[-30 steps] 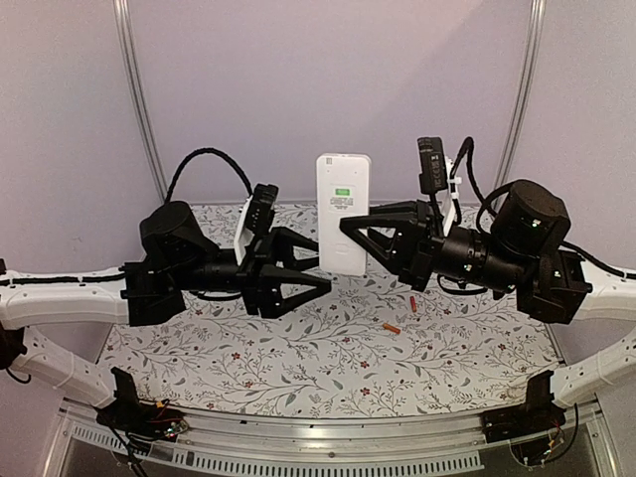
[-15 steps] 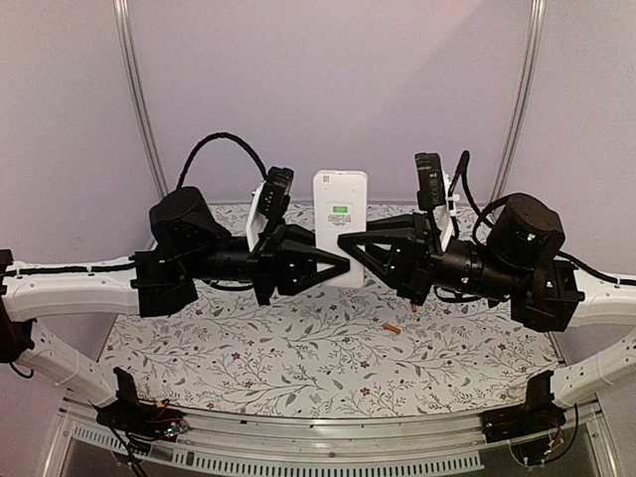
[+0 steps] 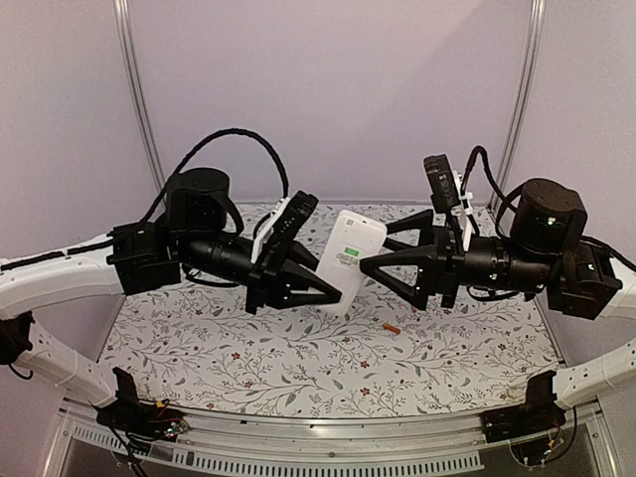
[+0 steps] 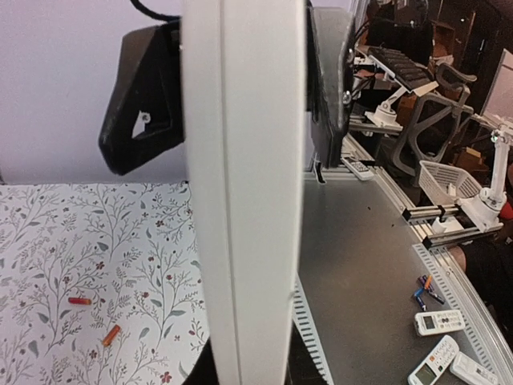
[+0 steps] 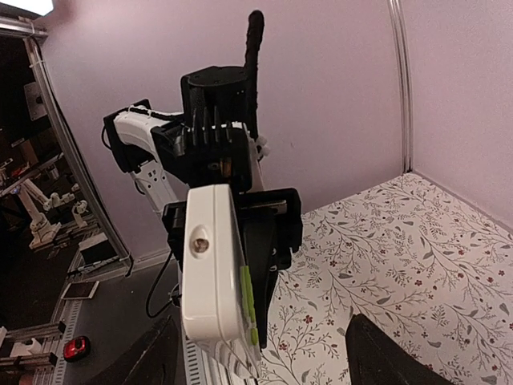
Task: Load the batteries into the remote control
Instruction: Pass from the left arm to the right
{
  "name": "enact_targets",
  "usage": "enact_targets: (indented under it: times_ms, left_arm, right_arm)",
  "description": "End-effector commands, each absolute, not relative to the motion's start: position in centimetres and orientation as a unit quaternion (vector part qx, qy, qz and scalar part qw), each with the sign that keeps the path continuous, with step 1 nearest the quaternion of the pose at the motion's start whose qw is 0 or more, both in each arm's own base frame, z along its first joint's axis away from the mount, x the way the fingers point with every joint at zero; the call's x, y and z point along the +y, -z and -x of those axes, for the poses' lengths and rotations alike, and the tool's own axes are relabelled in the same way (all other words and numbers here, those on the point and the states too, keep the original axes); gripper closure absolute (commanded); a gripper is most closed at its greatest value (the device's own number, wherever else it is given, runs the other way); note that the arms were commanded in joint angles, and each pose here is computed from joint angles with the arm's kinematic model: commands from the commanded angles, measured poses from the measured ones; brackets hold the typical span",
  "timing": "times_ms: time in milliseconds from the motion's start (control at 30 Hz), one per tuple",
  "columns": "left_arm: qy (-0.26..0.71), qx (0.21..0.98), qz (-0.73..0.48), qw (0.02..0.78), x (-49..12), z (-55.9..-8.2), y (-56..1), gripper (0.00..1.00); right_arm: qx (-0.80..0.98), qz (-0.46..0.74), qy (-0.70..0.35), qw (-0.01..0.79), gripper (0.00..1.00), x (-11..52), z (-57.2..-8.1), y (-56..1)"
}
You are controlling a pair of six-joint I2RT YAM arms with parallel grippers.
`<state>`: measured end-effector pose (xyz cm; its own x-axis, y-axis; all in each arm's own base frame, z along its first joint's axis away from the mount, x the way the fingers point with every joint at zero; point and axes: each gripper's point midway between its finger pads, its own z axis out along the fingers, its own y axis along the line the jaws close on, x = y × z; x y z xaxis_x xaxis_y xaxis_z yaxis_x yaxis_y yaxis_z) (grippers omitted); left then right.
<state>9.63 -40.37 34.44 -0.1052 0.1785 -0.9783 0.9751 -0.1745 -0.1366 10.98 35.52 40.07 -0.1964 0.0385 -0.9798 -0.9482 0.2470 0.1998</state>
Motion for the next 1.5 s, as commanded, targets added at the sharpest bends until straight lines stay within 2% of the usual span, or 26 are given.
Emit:
enact_targets:
  times_ms: [0, 167, 267, 500, 667, 767, 1133, 1467]
  left_arm:
    - [0.463, 0.558, -0.615, 0.31, -38.0, -8.7, -31.1, 1.0]
    - [0.435, 0.574, -0.632, 0.285, -37.4, -8.8, -29.8, 1.0]
    - [0.435, 0.58, -0.638, 0.259, -37.8, -8.7, -29.1, 1.0]
    - [0.442, 0.586, -0.648, 0.203, -39.5, -8.2, -27.1, 1.0]
    - [0.448, 0.579, -0.655, 0.189, -40.2, -7.9, -26.5, 1.0]
    - [0.448, 0.578, -0.659, 0.177, -40.3, -7.7, -26.3, 1.0]
    - [0.438, 0.568, -0.681, 0.15, -40.9, -6.8, -25.6, 0.99]
    - [0.426, 0.562, -0.692, 0.154, -41.1, -6.4, -25.5, 0.99]
  right_arm:
    - [0.674, 0.44, -0.405, 0.434, 0.27, 33.3, -10.1, -35.9]
    - [0.717, 0.484, -0.363, 0.346, 0.3, 32.7, -8.9, -32.3]
    - [0.724, 0.496, -0.357, 0.32, 0.32, 32.9, -8.5, -31.7]
    - [0.724, 0.515, -0.35, 0.295, 0.36, 34.0, -8.3, -31.5]
    - [0.725, 0.523, -0.352, 0.278, 0.51, 34.6, -8.0, -30.7]
    - [0.726, 0.524, -0.352, 0.272, 0.54, 34.7, -8.0, -30.4]
    - [0.722, 0.534, -0.367, 0.243, 0.61, 35.4, -7.1, -29.8]
    - [0.717, 0.528, -0.386, 0.24, 0.75, 35.7, -6.8, -30.4]
